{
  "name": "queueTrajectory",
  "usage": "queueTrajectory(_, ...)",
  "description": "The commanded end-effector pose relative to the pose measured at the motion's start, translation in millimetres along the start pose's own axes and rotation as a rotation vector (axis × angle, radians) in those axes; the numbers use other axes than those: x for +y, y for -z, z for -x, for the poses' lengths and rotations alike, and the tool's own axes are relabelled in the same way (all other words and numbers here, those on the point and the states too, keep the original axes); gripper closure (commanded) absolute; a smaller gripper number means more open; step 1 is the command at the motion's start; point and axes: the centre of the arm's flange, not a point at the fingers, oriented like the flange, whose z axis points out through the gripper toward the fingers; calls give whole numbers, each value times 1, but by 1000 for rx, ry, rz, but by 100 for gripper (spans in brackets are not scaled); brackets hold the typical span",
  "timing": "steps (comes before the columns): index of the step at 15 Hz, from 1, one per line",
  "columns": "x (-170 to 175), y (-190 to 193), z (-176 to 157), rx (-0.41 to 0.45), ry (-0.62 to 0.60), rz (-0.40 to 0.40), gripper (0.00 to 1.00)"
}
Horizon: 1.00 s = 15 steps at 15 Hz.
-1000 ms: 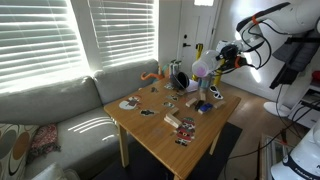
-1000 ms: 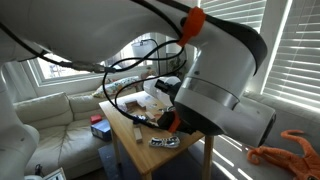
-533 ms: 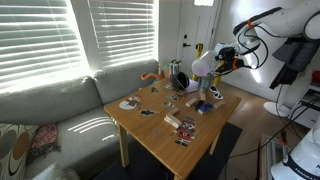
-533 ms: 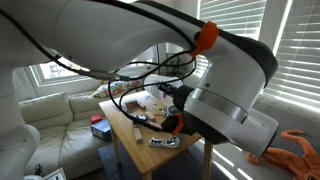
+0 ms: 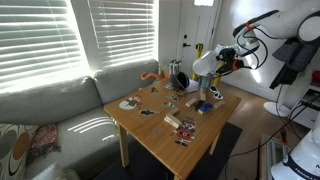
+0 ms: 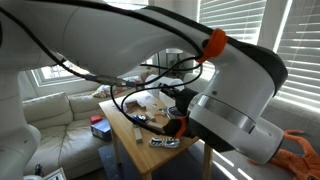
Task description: Pour the contents in the container into the silver pot
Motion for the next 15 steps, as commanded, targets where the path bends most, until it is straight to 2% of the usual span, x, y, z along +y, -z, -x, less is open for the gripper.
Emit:
queueTrajectory(1,0,4,-8,12,19,-30,99)
queueTrajectory(5,-13,1,-16,-17,13,-7,99)
queueTrajectory(9,-42,-13,-39,-93,12,93,99)
queueTrajectory(15,-77,-76,-101,-256,-1,369,99)
